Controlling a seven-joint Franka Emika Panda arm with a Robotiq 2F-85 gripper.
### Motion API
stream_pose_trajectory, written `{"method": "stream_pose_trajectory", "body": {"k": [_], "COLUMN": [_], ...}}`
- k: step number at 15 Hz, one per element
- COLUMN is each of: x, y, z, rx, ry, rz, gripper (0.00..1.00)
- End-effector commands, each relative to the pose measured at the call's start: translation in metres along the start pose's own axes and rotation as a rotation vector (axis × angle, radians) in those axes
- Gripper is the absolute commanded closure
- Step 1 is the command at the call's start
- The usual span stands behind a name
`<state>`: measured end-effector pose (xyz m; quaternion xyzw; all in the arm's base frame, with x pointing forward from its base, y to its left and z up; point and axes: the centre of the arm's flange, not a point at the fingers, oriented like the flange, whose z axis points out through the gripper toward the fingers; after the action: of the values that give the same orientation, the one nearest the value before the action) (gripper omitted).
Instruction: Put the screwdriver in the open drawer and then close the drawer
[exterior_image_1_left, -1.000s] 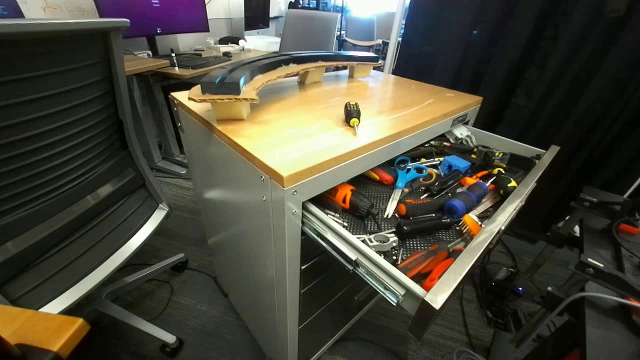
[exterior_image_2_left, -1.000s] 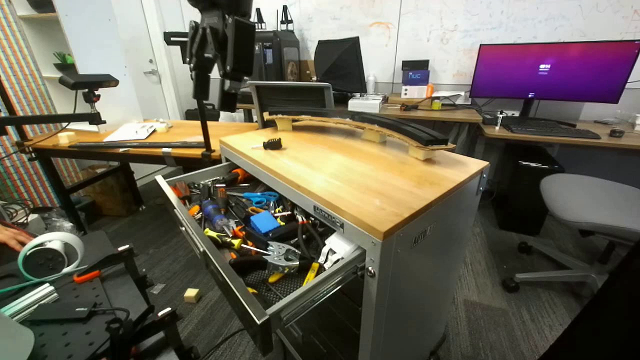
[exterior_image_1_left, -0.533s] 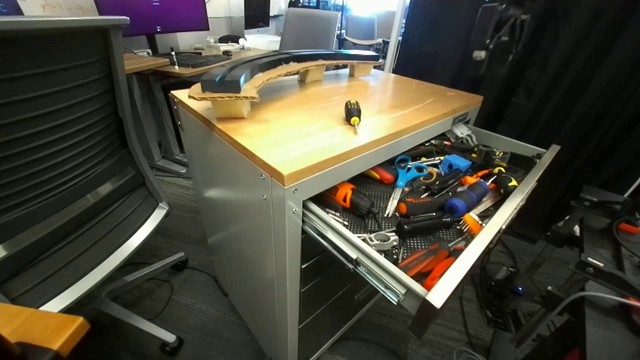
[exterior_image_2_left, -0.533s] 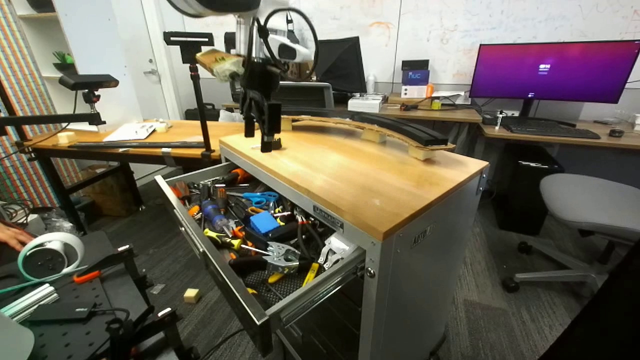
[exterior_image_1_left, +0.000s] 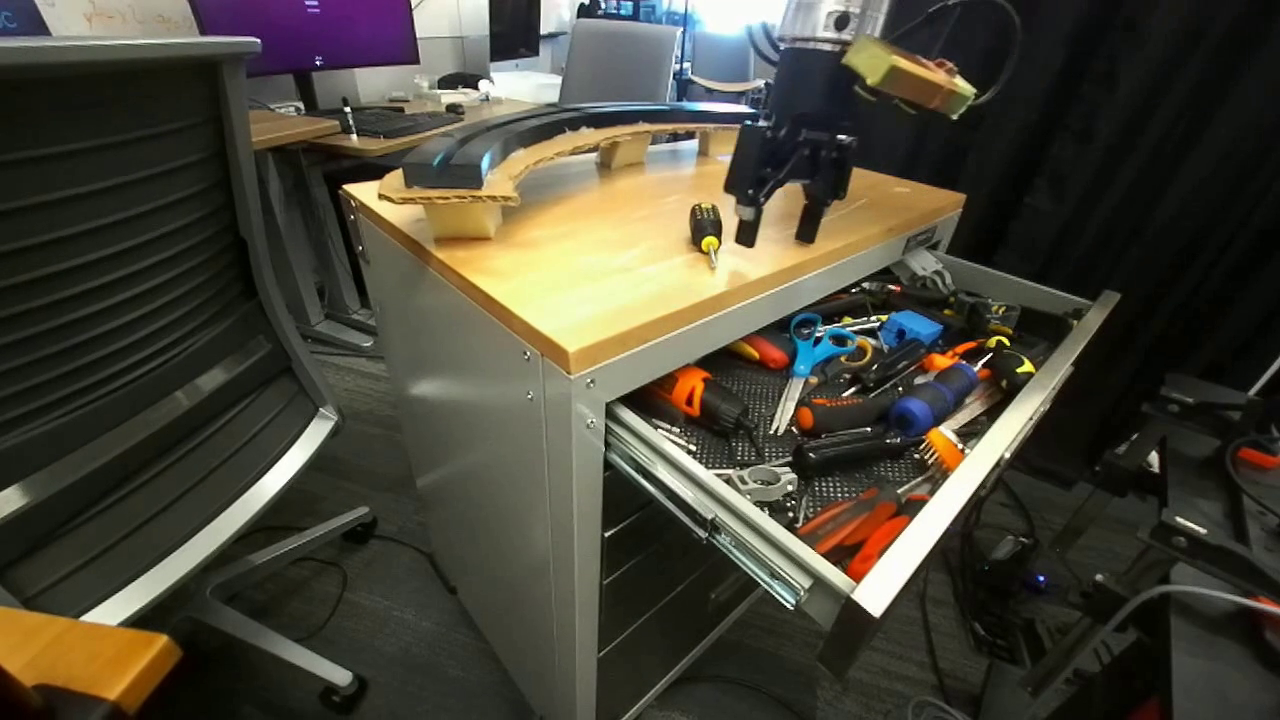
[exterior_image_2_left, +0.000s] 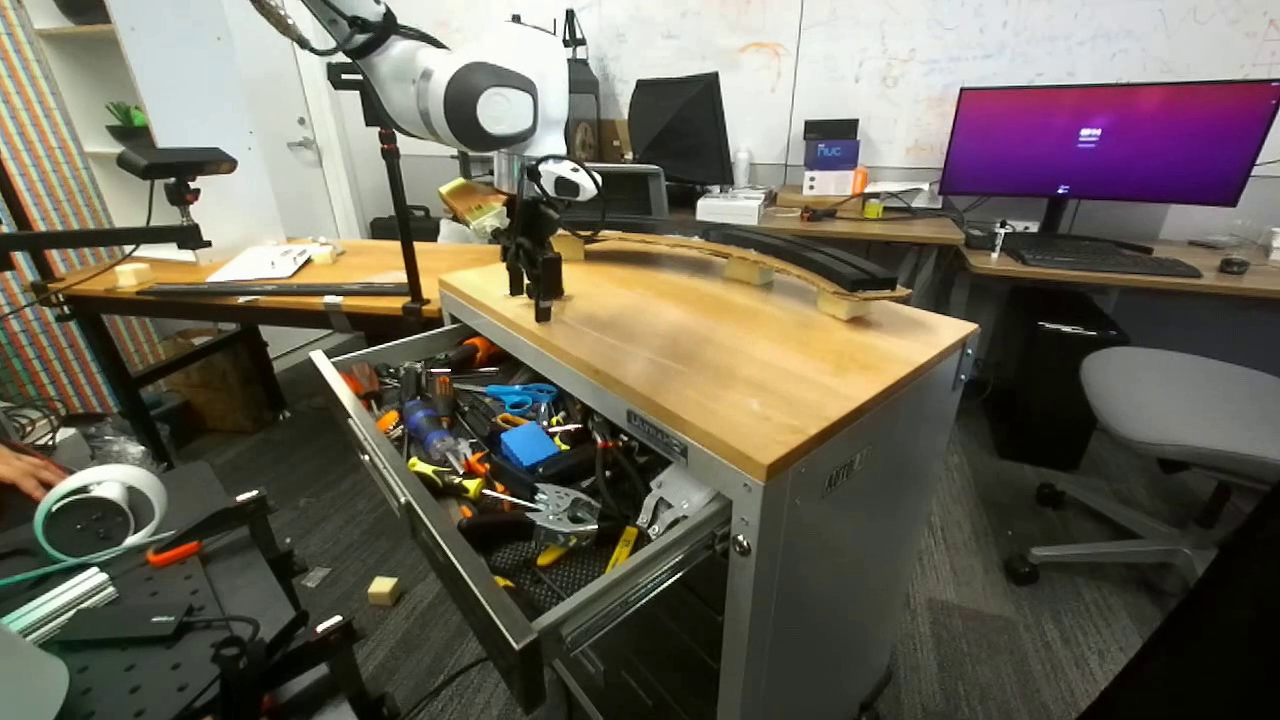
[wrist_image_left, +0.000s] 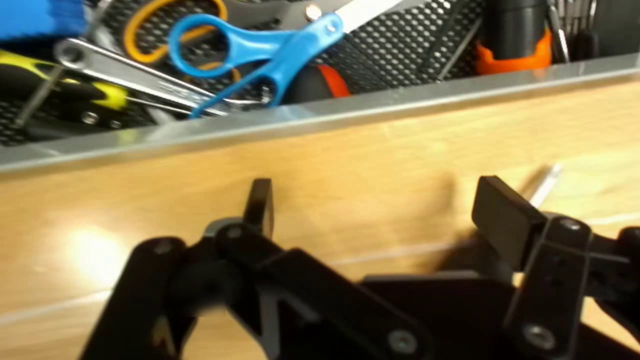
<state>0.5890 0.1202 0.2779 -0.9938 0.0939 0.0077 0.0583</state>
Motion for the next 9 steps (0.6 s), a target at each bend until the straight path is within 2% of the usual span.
{"method": "stream_pose_trajectory", "body": {"k": [1, 5, 9], "x": [0.052, 0.068, 0.092], "y": [-0.076, -0.112, -0.108], "z": [-0.003, -0.01, 0.002], "rx": [0.027, 0.04, 0.04], "ry": [0.046, 0.077, 0.096], "rz": [0.012, 0.04, 0.101], "gripper": [0.0, 0.0, 0.0]}}
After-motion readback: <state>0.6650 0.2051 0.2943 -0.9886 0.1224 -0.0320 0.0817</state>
